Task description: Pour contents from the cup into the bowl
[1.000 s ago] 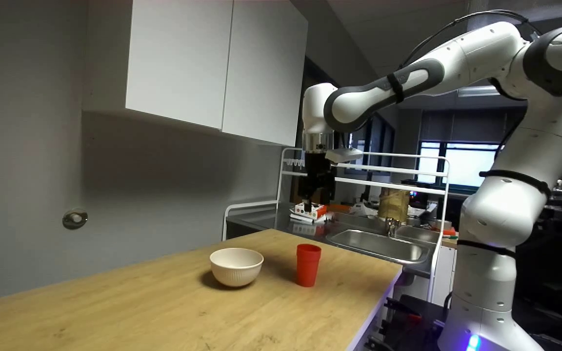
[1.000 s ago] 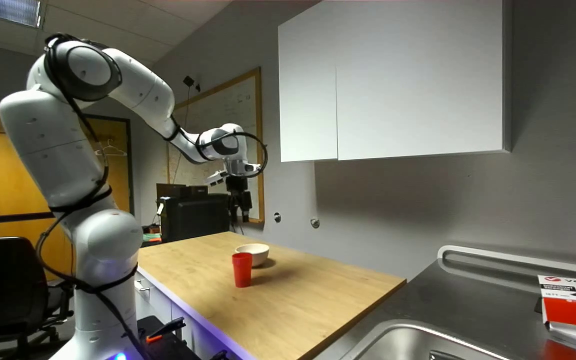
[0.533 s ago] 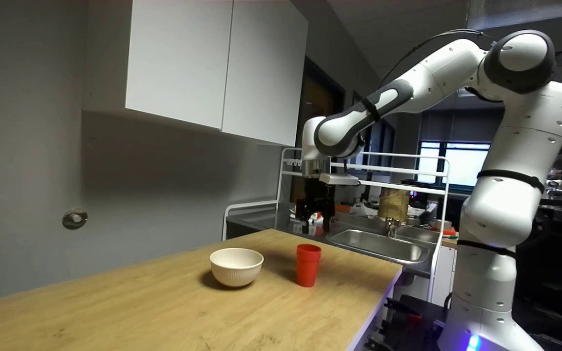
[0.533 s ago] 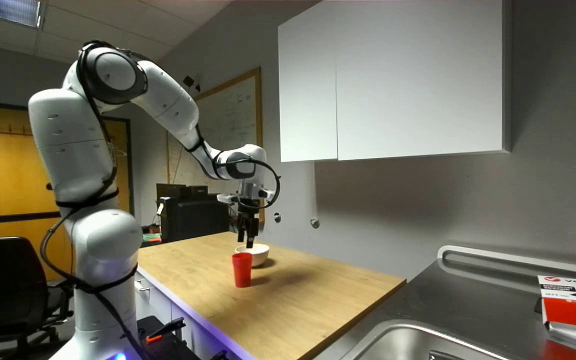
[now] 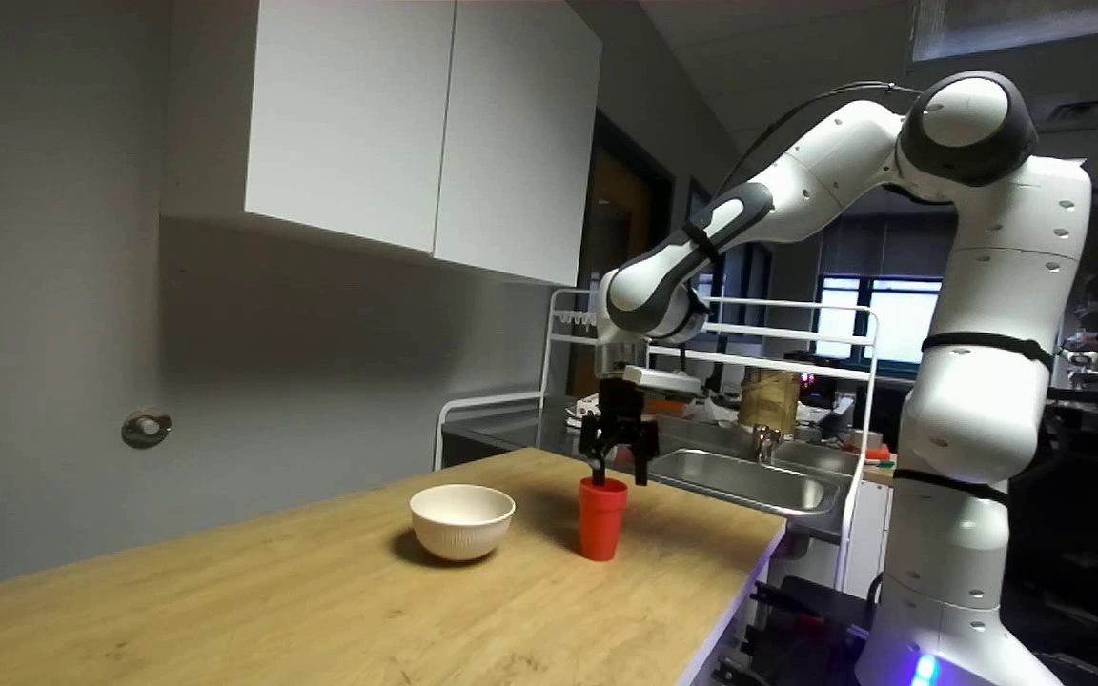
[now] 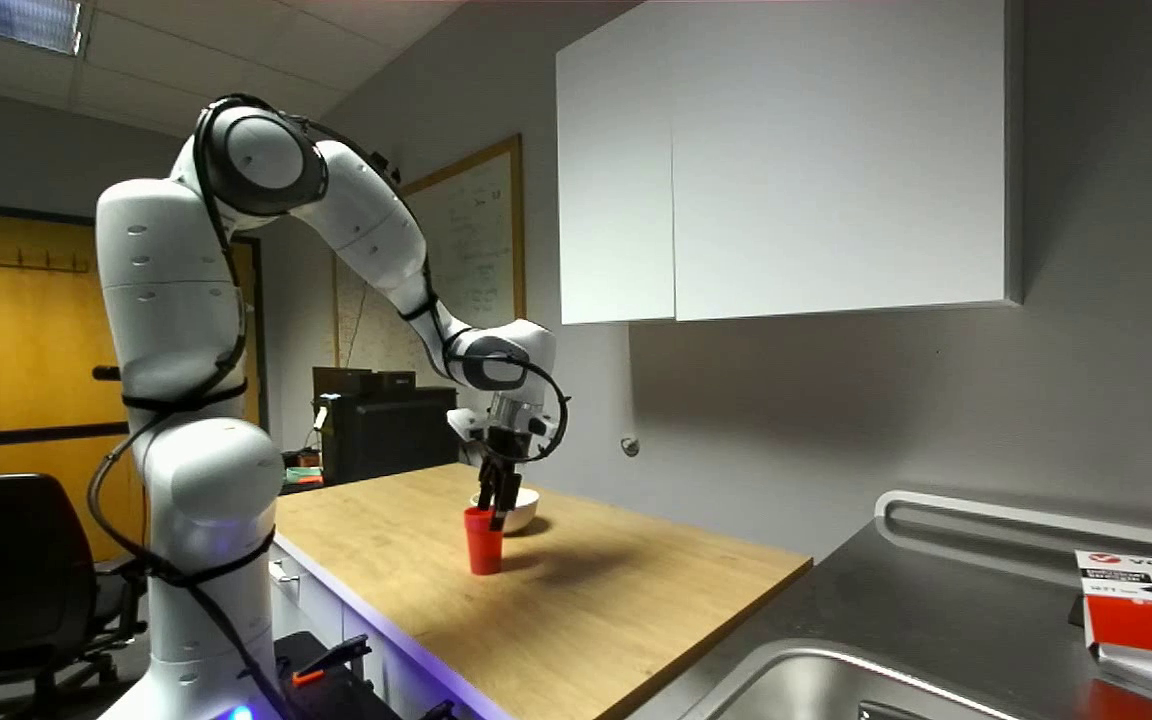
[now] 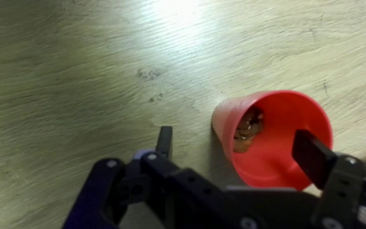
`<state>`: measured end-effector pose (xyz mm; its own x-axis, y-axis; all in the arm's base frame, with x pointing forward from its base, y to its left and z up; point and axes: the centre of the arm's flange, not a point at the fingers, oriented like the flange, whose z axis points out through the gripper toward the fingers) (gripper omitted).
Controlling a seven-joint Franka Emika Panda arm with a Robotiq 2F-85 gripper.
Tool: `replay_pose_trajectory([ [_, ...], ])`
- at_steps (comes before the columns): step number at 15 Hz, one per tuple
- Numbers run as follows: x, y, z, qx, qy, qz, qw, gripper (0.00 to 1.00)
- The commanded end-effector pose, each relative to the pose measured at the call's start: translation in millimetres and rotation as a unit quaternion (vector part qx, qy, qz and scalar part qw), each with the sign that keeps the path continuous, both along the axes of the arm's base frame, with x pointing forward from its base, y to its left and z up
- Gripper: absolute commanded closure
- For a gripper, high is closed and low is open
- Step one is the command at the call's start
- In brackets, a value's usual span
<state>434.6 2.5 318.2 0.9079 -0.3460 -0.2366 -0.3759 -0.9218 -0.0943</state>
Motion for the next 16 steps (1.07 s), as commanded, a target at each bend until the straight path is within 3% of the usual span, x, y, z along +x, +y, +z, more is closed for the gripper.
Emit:
replay_pose_trajectory([
  [1,0,-10,-8,0.02,-0.001,-0.01,0.9997,0.33],
  [7,2,-14,-6,0.023,-0.003,-0.02,0.9995,0.81],
  [10,4,-11,4,0.018,-0.011,-0.021,0.9996,1.0],
  [16,26,12,62,-0.013,-0.045,0.0,0.9989,0.99],
])
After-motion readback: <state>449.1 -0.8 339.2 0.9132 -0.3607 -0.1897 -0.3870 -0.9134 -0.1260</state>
